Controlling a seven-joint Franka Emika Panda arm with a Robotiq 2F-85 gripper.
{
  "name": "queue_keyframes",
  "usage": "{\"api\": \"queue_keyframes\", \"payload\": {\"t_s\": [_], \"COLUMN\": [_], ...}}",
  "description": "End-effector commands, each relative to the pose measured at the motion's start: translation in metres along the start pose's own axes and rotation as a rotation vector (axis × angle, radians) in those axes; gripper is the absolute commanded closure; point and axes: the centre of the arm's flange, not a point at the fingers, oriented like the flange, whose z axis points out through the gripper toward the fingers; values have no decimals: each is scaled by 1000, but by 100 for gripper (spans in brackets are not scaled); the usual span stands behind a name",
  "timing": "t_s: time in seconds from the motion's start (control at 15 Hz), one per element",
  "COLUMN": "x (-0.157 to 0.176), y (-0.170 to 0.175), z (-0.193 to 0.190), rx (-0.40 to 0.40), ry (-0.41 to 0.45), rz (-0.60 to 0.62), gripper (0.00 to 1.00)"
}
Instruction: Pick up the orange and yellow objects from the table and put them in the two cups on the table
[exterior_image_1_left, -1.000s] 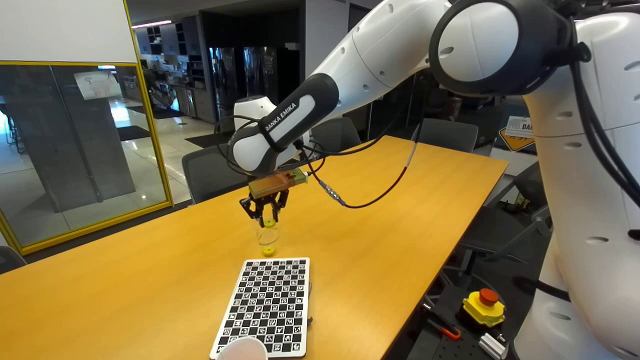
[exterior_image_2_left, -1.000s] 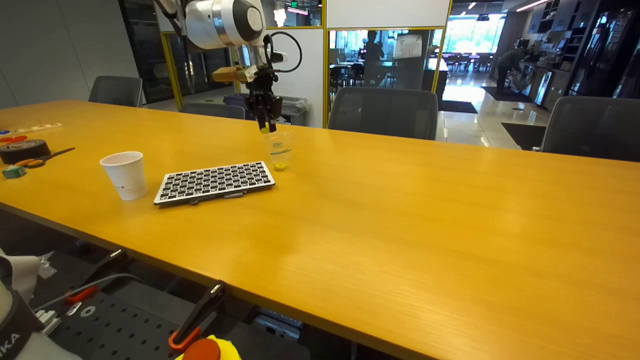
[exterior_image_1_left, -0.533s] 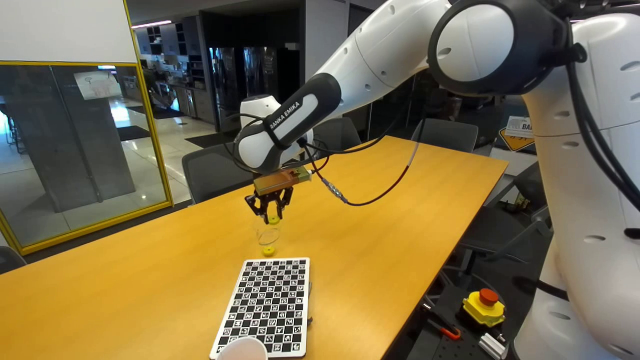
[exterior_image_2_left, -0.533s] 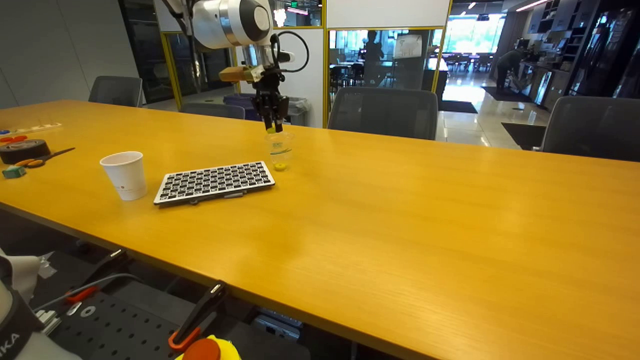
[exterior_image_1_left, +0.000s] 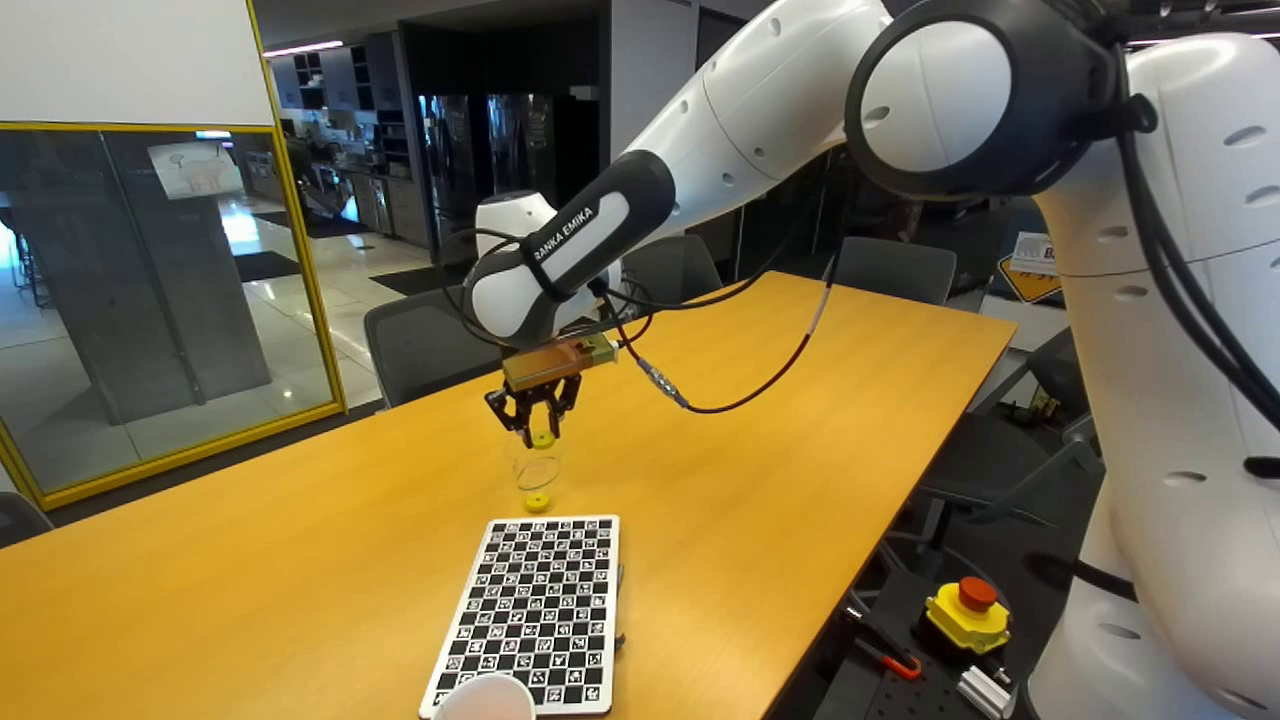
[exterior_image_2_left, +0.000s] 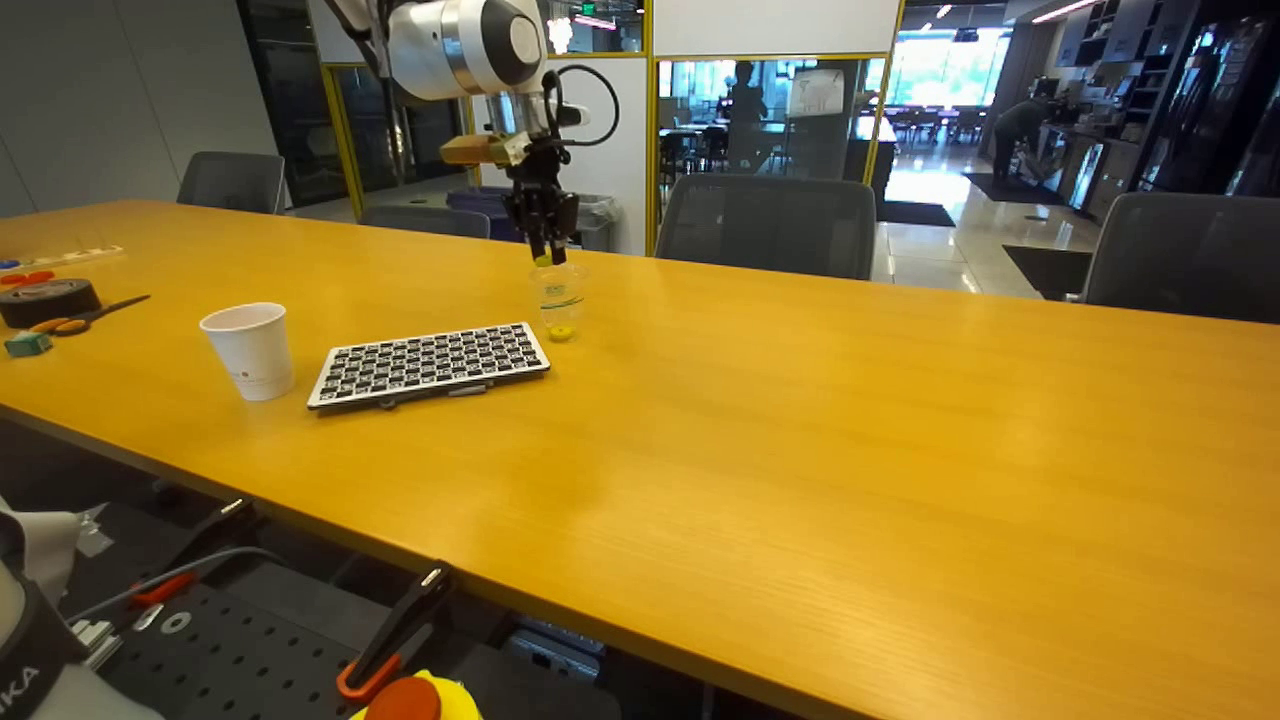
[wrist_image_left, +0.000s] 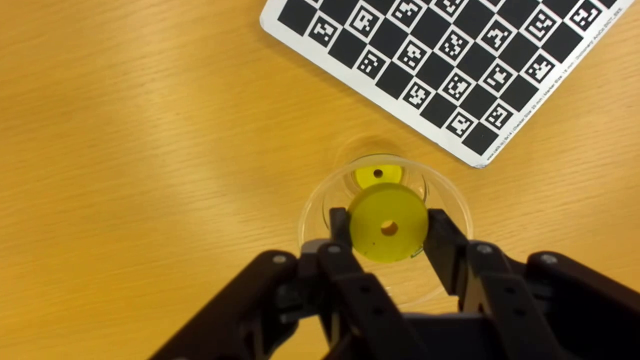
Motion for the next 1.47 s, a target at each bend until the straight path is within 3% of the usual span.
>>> {"api": "queue_keyframes", "payload": {"t_s": [0.0,0.4,0.47,0.53,0.8,1.2,1.4], "x": [20,31,31,32,30,-4,-48], "y": [-3,-1,-1,0,1,8,21], "z": [-1,7,8,8,6,-21,-46], "rx": [2,3,5,5,5,10,30], "ry": [7,10,8,9,14,12,-1], "rz": [-18,-25,-25,-24,-23,-68,-164], "gripper": [78,77,33,33,3,0,0]}}
